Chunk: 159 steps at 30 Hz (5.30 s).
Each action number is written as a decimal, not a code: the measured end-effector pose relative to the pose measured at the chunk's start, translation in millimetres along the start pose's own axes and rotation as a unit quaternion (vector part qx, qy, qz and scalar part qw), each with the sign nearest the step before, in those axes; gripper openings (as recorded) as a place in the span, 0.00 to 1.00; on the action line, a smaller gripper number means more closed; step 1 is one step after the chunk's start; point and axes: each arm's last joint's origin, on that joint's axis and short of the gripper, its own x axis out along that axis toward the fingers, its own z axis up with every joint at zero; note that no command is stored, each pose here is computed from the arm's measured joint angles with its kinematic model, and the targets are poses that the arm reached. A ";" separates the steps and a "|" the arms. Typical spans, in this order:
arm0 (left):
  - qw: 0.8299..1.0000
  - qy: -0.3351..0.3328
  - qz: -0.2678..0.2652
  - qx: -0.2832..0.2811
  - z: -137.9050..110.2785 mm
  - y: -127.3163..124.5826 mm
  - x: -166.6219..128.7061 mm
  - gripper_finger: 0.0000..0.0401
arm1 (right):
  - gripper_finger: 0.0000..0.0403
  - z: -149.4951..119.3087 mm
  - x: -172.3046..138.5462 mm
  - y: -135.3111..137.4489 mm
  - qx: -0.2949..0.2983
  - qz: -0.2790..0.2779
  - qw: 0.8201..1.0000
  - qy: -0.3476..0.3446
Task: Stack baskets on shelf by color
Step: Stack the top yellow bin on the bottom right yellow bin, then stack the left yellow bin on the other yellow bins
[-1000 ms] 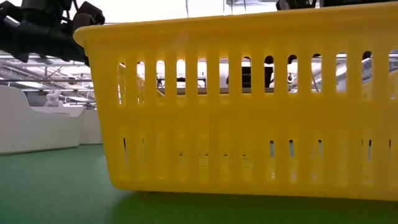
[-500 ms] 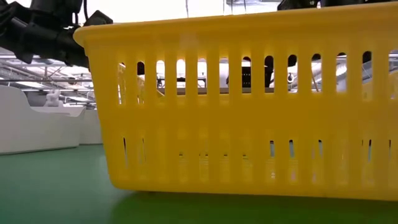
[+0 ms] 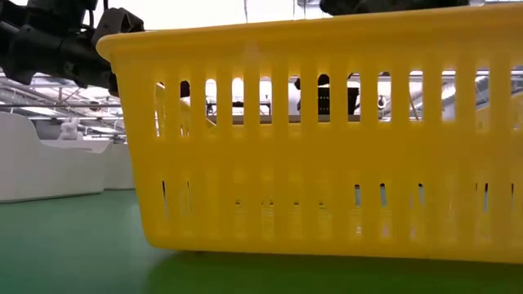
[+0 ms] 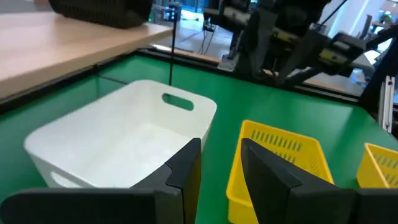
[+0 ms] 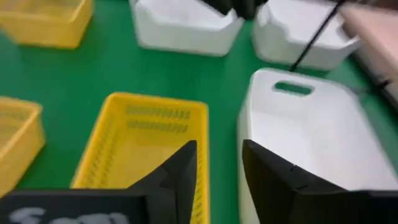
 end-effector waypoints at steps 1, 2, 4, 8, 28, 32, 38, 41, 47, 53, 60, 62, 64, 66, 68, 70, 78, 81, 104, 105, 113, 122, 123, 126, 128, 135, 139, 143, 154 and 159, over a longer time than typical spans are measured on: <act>1.000 0.001 0.000 -0.002 -1.1 -1.3 0.0 0.29 | 0.33 4.1 -0.8 -1.1 -0.001 0.000 1.000 0.010; 1.000 0.002 -0.003 -0.002 -1.8 -2.6 -0.2 0.29 | 0.34 7.8 -1.5 -2.0 0.005 -0.001 1.000 0.016; 1.000 -0.002 -0.009 -0.002 -1.3 -5.0 -1.0 0.29 | 0.36 9.3 -2.4 -1.2 0.021 0.018 0.999 0.024; 0.999 -0.036 -0.018 0.010 6.9 -7.3 -3.2 0.29 | 0.38 2.2 5.3 1.8 0.046 0.034 0.997 0.049; 0.992 -0.086 0.009 0.095 19.9 2.9 -1.0 0.29 | 0.38 -15.9 74.8 -0.5 0.059 0.042 0.982 0.173; 0.992 -0.087 0.008 0.096 20.1 2.8 -1.0 0.29 | 0.36 -24.3 81.1 0.3 0.061 0.039 0.978 0.194; 0.992 -0.085 0.007 0.096 19.8 2.8 -1.0 0.29 | 0.17 -23.7 74.4 -0.9 0.047 0.041 0.976 0.209; 0.992 -0.085 0.007 0.096 19.7 2.8 -1.0 0.29 | 0.03 -14.8 64.7 -2.7 0.038 0.045 0.979 0.195; 0.991 -0.084 0.008 0.100 19.5 2.9 -0.9 0.29 | 0.01 4.2 37.5 -8.1 0.077 0.039 0.981 0.172; 0.979 -0.105 0.021 0.172 25.5 4.8 -0.4 0.29 | 0.01 27.4 3.8 -8.3 0.117 0.016 0.981 0.157; 0.969 -0.121 0.058 0.209 44.4 11.9 9.6 0.29 | 0.01 76.5 -33.5 28.5 0.065 0.016 0.988 0.141; 0.968 -0.116 0.066 0.211 47.3 14.1 12.3 0.29 | 0.01 90.5 -49.0 41.0 0.053 0.009 0.989 0.135; 0.967 -0.111 0.071 0.216 50.2 15.2 14.6 0.29 | 0.00 102.4 -65.2 50.0 0.048 -0.006 0.990 0.131; 0.965 -0.109 0.077 0.225 53.0 16.5 16.5 0.29 | 0.00 112.9 -80.1 56.7 0.053 -0.024 0.991 0.118; 0.963 -0.111 0.083 0.231 55.4 17.9 17.5 0.29 | 0.00 119.3 -89.6 63.9 0.062 -0.026 0.992 0.102; 0.961 -0.115 0.083 0.238 58.2 19.3 18.5 0.29 | 0.00 121.3 -94.6 70.3 0.074 -0.015 0.992 0.096; 0.961 -0.131 0.048 0.238 67.5 24.5 22.6 0.29 | 0.00 105.9 -78.0 92.0 0.115 0.063 0.983 0.125; 0.965 -0.131 0.046 0.224 67.7 25.4 22.8 0.29 | 0.00 92.1 -56.4 97.7 0.132 0.115 0.974 0.143; 0.994 -0.048 -0.034 0.096 41.5 -18.1 13.3 0.29 | 0.00 11.7 3.8 133.4 0.227 0.161 0.951 0.134; 0.994 -0.049 -0.033 0.096 41.0 -20.1 12.4 0.29 | 0.00 12.1 6.3 138.3 0.222 0.162 0.951 0.141; 0.993 -0.050 -0.031 0.099 38.4 -30.6 7.4 0.29 | 0.00 10.0 14.0 149.9 0.218 0.078 0.956 0.181; 0.993 -0.049 -0.044 0.102 36.7 -37.4 4.1 0.29 | 0.15 9.8 13.1 149.9 0.216 0.072 0.956 0.183; 0.993 -0.049 -0.042 0.102 36.7 -37.5 4.0 0.29 | 0.17 10.9 11.9 149.4 0.213 0.074 0.957 0.181; 0.993 -0.049 -0.040 0.102 36.7 -37.4 4.0 0.29 | 0.25 18.8 4.1 146.3 0.203 0.085 0.961 0.167; 0.993 -0.049 -0.040 0.103 36.7 -37.4 4.0 0.29 | 0.29 25.9 -3.9 143.4 0.197 0.094 0.964 0.153; 0.993 -0.041 -0.035 0.100 35.0 -36.8 4.1 0.29 | 0.35 58.3 -58.0 121.1 0.209 0.099 0.970 0.081; 0.995 -0.027 -0.026 0.097 32.0 -35.7 4.3 0.29 | 0.35 67.0 -95.6 97.6 0.219 0.055 0.972 0.066; 0.995 -0.026 -0.021 0.097 31.7 -35.3 4.3 0.29 | 0.34 83.5 -124.9 82.3 0.197 -0.002 0.978 0.069; 0.995 -0.033 -0.018 0.093 33.0 -35.4 4.3 0.29 | 0.34 149.5 -104.8 126.7 0.039 -0.006 0.995 0.089; 0.996 -0.029 -0.018 0.084 32.3 -35.4 4.2 0.29 | 0.34 144.4 -62.7 127.4 0.059 -0.015 0.974 0.216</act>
